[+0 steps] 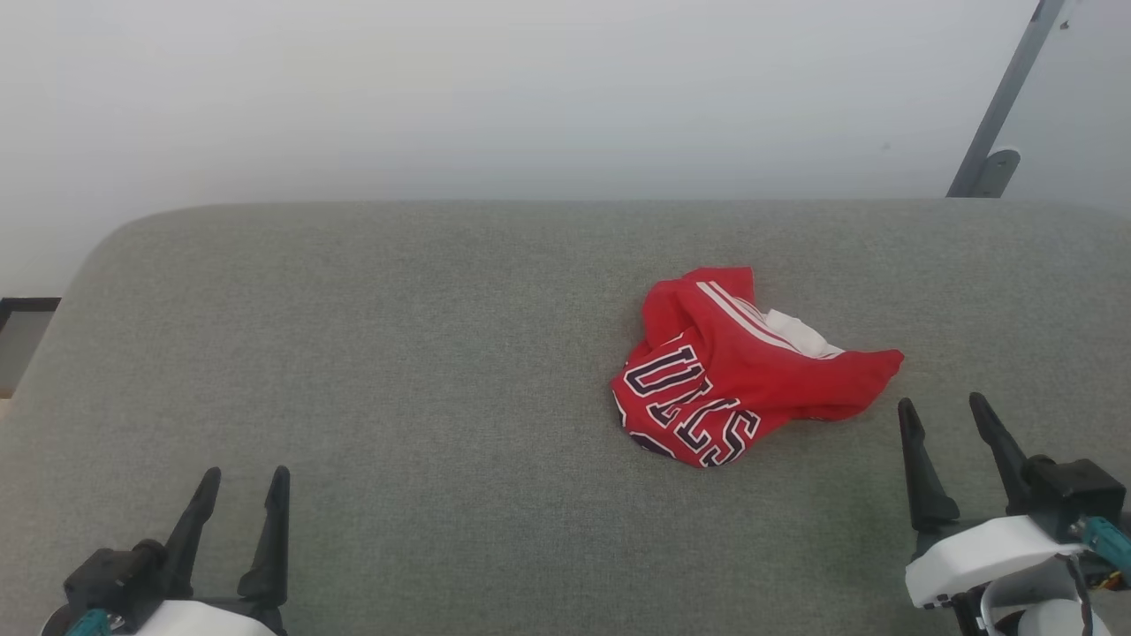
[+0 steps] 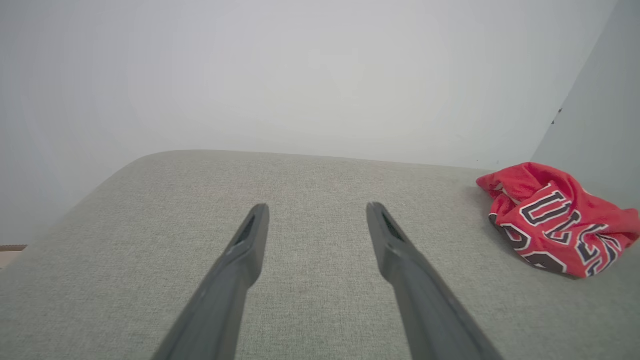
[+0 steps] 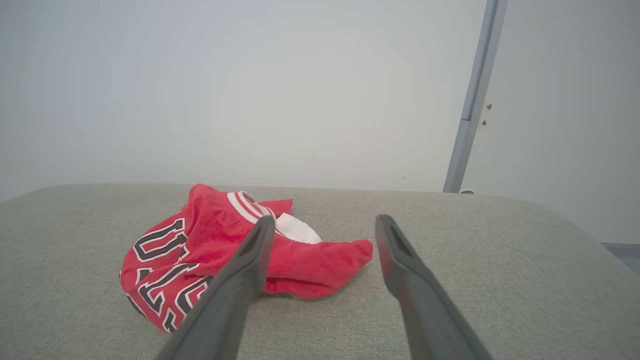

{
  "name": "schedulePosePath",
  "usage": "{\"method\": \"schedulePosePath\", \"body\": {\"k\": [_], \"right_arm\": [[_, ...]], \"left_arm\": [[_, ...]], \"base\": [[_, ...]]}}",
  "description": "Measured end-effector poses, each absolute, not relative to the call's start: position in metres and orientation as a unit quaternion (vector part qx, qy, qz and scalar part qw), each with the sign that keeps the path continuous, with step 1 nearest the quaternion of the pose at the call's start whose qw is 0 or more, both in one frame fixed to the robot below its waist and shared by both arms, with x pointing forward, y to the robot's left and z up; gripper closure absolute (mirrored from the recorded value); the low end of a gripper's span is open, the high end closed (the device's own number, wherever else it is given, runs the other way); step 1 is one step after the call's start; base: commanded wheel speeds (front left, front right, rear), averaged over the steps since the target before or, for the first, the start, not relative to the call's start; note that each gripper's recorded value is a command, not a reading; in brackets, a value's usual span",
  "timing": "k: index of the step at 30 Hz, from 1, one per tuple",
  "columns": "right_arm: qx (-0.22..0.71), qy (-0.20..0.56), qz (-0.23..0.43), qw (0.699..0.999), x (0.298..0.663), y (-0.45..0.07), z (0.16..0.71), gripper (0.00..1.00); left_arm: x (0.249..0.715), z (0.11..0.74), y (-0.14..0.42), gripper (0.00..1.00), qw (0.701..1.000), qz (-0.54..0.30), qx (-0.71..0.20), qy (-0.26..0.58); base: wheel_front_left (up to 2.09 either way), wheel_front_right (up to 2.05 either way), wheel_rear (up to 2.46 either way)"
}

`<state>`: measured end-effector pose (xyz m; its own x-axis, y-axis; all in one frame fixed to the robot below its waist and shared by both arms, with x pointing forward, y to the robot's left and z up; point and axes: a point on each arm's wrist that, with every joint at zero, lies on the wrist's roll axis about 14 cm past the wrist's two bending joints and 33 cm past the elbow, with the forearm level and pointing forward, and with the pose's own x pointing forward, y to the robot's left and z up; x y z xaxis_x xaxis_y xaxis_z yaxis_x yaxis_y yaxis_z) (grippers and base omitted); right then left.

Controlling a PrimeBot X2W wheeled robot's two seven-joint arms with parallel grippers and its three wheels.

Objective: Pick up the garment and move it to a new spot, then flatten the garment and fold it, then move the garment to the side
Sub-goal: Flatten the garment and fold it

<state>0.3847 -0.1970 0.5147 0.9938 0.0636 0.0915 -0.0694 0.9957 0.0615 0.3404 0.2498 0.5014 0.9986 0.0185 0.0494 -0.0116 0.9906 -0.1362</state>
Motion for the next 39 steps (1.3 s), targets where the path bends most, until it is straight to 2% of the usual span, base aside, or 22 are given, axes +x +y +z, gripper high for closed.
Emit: {"method": "schedulePosePath", "body": {"k": [7,9,16,18,23,26,30,38,39], "right_arm": [[0.004,-0.014,0.059,0.998,0.403,-0.192,0.512,0.00],[-0.012,-0.008,0.071,0.997,0.421,-0.193,0.521,0.00],[-0.118,0.085,0.110,0.983,0.489,-0.203,0.523,0.00],[-0.113,0.100,0.118,0.981,0.510,-0.202,0.525,0.00],[-0.147,0.190,0.157,0.958,0.539,-0.193,0.484,0.00],[-0.158,0.232,0.178,0.943,0.543,-0.185,0.460,0.00],[-0.178,0.333,0.229,0.897,0.527,-0.169,0.403,0.00],[-0.175,0.373,0.264,0.872,0.528,-0.166,0.391,0.00],[-0.176,0.378,0.266,0.869,0.527,-0.167,0.389,0.13]], "left_arm": [[0.344,0.495,0.243,0.00,0.997,0.006,-0.078,-0.017],[0.349,0.491,0.238,0.00,0.996,0.003,-0.084,-0.012],[0.373,0.472,0.220,0.00,0.994,-0.008,-0.107,0.015],[0.380,0.467,0.219,0.00,0.994,-0.007,-0.111,0.020],[0.397,0.449,0.217,0.00,0.992,-0.002,-0.121,0.042],[0.401,0.441,0.217,0.00,0.991,0.002,-0.124,0.051],[0.409,0.428,0.218,0.00,0.990,0.007,-0.127,0.066],[0.414,0.420,0.218,0.00,0.988,0.013,-0.133,0.074],[0.415,0.418,0.217,0.00,0.988,0.013,-0.134,0.076]], "base": [[0.00,0.00,0.00],[0.00,0.00,0.00],[0.00,0.00,0.00],[0.00,0.00,0.00],[0.00,0.00,0.00],[0.00,0.00,0.00],[0.00,0.00,0.00],[0.00,0.00,0.00],[0.00,0.00,0.00]]}}
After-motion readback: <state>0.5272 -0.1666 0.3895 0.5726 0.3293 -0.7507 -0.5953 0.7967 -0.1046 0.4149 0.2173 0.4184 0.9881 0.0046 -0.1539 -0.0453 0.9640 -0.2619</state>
